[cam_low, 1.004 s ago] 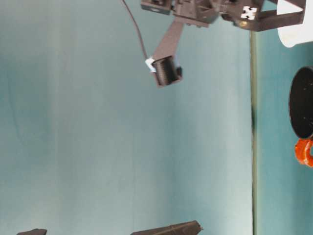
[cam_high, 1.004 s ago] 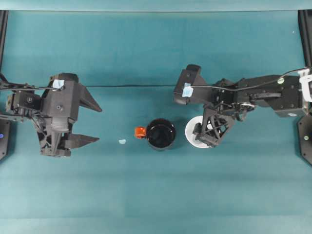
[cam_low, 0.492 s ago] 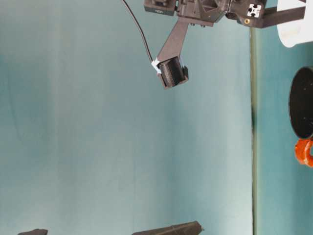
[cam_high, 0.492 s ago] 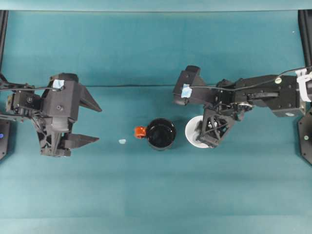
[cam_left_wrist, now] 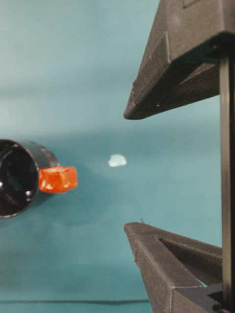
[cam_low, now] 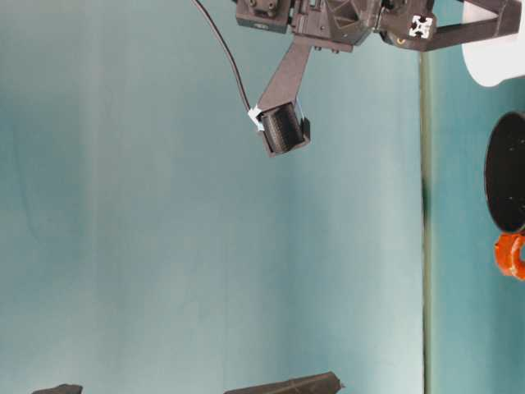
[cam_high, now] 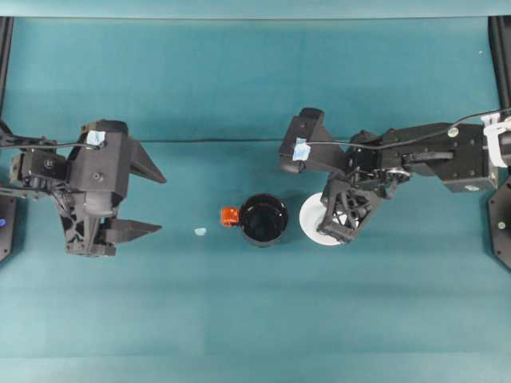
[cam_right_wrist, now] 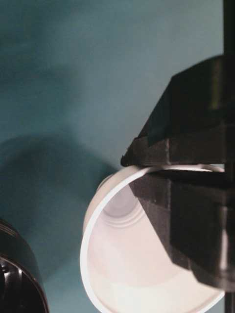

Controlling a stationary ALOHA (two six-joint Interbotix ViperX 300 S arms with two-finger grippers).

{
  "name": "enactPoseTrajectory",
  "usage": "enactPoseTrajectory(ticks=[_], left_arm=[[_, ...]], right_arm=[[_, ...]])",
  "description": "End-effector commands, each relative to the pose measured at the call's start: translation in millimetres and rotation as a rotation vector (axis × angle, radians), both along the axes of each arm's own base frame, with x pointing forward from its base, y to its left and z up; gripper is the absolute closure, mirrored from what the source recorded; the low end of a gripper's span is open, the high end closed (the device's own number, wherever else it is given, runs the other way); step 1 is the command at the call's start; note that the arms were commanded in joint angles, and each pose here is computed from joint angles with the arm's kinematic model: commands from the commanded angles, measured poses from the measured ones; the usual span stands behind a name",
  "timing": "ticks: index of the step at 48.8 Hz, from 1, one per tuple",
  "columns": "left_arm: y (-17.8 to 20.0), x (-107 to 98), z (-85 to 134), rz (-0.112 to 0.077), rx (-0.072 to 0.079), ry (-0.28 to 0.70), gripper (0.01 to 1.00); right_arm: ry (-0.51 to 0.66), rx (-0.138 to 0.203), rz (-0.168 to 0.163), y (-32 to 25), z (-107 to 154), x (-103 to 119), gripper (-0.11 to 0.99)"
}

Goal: Put the paper cup into the moved red handle cup holder.

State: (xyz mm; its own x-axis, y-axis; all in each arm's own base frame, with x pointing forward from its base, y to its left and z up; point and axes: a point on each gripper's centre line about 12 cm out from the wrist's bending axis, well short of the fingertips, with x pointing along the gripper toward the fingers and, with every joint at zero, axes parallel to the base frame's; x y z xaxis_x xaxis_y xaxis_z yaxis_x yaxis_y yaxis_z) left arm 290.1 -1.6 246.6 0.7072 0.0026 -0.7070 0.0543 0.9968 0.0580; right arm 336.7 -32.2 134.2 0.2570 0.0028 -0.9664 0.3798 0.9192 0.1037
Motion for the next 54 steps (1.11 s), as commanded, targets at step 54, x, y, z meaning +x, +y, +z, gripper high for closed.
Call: enactPoseTrajectory(ticks=[54], left_arm=[[0.5,2,5,0.001,0.001,-0.018,0.069]], right_arm=[[-0.23,-0.027,-0.024,-13.8,131,31,0.98]])
